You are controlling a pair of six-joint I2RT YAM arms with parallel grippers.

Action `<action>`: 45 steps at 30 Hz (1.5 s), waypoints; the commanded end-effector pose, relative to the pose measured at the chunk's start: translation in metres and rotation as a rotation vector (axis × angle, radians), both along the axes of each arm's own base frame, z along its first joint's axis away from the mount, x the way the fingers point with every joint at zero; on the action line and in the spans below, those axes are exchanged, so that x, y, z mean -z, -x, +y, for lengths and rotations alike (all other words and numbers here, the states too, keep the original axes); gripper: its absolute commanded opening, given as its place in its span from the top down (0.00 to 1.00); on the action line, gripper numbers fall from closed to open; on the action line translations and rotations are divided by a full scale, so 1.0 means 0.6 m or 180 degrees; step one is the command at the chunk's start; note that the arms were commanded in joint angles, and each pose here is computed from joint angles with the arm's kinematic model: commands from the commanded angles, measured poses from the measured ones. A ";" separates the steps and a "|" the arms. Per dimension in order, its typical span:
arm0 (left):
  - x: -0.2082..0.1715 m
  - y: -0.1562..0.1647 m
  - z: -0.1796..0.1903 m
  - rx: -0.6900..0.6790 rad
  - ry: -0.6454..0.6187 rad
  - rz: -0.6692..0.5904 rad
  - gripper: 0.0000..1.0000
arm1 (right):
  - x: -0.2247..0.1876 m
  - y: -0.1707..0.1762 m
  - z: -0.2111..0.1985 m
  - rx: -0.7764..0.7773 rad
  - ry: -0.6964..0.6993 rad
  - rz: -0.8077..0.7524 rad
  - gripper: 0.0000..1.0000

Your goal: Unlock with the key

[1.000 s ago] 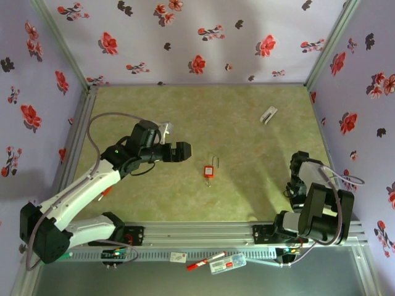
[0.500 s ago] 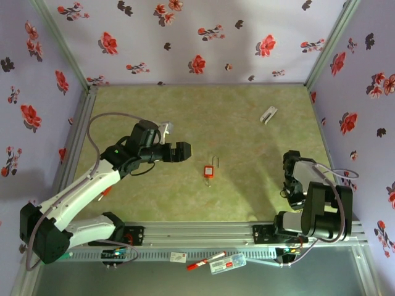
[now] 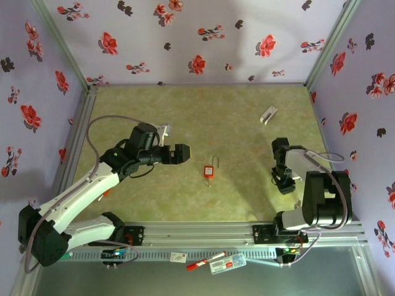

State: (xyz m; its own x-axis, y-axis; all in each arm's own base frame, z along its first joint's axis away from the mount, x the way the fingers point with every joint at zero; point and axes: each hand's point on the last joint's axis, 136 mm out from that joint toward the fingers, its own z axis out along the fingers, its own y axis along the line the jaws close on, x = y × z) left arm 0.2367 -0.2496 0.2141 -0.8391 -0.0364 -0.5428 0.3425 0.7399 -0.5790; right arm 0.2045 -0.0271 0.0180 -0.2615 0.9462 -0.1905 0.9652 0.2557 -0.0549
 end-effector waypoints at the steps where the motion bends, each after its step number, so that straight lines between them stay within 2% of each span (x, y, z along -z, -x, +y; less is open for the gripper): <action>1: -0.009 -0.002 0.003 -0.0029 0.0090 -0.0056 0.02 | -0.021 -0.040 0.022 -0.0090 -0.0204 -0.0279 0.42; 5: -0.008 -0.001 0.003 -0.0028 0.0095 -0.0054 0.02 | -0.015 0.018 -0.010 0.0032 -0.0074 0.0019 0.32; 15: -0.010 0.003 0.006 -0.0041 0.0082 -0.0012 0.02 | -0.017 0.140 -0.086 0.0465 0.0144 0.0645 0.24; 24: -0.009 -0.001 0.003 -0.0073 0.0112 0.0007 0.02 | -0.018 0.152 -0.106 0.0481 0.0150 0.0834 0.18; 38: -0.001 -0.004 0.003 -0.0101 0.0075 0.0056 0.02 | 0.049 0.161 -0.089 0.0631 -0.0002 0.0781 0.21; 45: -0.002 -0.004 0.004 -0.0068 0.0018 0.0048 0.03 | 0.063 0.166 -0.089 0.0839 0.0085 0.0536 0.23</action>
